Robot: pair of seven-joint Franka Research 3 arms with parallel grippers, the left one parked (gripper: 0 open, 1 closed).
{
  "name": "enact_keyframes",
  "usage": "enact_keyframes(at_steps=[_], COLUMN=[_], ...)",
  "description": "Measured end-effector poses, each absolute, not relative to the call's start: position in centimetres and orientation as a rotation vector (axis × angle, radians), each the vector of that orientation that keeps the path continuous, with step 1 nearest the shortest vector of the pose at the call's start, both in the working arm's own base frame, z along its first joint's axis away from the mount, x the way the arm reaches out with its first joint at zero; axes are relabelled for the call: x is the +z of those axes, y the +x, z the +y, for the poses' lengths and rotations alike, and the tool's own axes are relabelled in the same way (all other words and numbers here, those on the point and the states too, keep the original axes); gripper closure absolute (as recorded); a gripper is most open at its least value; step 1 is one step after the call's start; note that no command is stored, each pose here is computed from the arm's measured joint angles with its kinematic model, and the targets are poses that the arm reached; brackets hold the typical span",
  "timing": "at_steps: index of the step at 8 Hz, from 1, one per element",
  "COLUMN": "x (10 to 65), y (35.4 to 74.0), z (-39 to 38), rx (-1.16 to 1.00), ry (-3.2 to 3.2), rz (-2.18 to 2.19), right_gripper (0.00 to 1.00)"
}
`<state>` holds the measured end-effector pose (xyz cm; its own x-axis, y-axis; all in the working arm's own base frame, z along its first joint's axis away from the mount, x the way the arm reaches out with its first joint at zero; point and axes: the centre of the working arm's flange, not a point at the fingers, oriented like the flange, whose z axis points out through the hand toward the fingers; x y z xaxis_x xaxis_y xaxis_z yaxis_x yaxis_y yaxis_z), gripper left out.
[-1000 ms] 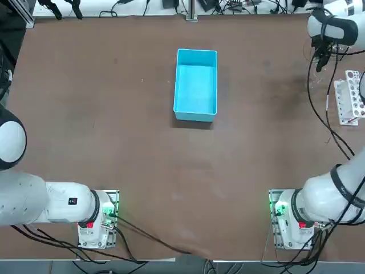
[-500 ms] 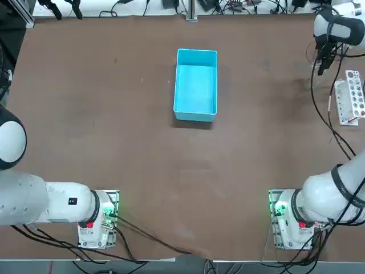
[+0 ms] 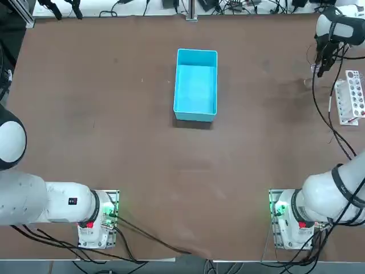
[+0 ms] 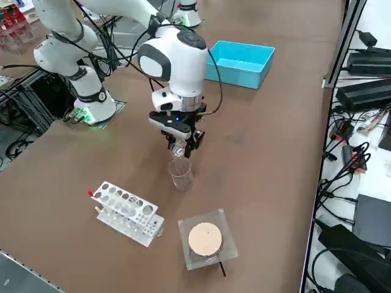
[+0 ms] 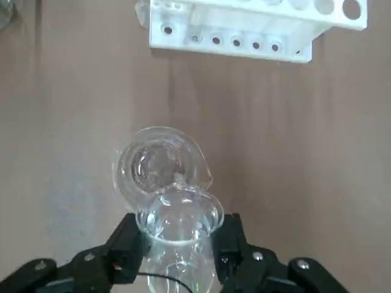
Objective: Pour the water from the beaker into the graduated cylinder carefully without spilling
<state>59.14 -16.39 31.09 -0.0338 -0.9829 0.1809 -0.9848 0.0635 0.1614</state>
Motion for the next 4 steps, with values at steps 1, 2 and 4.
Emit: enact_keyframes(at_steps=[1,2,4], x=[31.18,31.23,31.35], y=[59.07,59.07,59.37], z=[-16.67,-16.7,-16.16], rx=[0.01,0.012,0.028], ry=[2.0,2.003,2.022], rz=[-2.099,-2.098,-2.091], right_gripper=[0.39,0.39,0.39])
